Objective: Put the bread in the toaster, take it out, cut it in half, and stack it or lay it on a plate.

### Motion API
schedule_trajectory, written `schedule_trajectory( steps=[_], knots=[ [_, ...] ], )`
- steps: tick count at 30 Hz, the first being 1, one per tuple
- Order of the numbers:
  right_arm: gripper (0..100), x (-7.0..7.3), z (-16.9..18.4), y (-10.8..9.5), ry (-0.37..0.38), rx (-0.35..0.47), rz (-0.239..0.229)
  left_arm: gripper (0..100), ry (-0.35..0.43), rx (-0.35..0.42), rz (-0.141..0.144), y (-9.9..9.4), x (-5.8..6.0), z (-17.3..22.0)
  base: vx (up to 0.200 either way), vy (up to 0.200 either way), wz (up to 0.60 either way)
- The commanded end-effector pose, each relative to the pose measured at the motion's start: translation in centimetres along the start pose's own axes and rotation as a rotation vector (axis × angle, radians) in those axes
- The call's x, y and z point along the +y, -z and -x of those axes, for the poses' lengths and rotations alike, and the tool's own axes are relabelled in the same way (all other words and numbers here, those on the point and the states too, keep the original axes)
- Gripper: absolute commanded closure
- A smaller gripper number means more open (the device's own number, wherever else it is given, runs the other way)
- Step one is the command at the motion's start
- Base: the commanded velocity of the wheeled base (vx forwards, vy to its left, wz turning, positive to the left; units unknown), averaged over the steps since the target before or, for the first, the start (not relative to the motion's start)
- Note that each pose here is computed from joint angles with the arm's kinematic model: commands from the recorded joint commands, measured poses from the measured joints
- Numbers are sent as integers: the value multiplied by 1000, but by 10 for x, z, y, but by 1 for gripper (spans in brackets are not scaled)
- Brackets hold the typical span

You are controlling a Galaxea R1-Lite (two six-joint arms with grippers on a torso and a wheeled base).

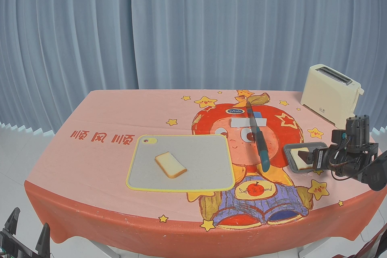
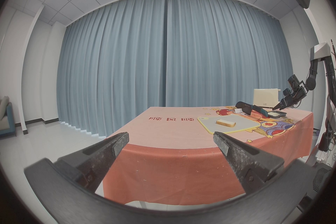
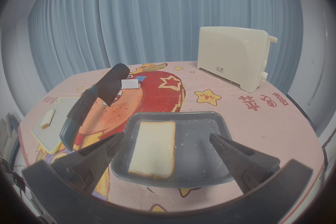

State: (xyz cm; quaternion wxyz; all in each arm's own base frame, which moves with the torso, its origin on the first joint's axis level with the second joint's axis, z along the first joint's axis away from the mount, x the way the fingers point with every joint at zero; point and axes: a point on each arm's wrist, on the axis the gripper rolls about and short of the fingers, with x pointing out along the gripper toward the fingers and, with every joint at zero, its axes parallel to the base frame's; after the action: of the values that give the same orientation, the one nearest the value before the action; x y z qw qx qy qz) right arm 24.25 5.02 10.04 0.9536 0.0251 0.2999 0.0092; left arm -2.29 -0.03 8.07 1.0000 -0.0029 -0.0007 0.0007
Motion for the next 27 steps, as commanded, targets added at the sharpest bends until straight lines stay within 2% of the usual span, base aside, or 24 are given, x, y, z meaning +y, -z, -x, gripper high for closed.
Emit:
schedule_trajectory(
  steps=[1, 12, 20, 27],
  knots=[
    [0, 2, 14, -8, -20, -57, -2, 0, 0, 1, 3, 5, 0, 0, 0, 0, 0],
    [0, 11, 48, -21, -87, -182, 11, 0, 0, 1, 3, 5, 0, 0, 0, 0, 0],
    [0, 21, 63, -21, -146, -219, 29, 0, 0, 1, 2, 5, 0, 0, 0, 0, 0],
    [0, 32, 69, -16, -197, -215, 52, 0, 0, 1, 2, 5, 0, 0, 0, 0, 0]
  ],
)
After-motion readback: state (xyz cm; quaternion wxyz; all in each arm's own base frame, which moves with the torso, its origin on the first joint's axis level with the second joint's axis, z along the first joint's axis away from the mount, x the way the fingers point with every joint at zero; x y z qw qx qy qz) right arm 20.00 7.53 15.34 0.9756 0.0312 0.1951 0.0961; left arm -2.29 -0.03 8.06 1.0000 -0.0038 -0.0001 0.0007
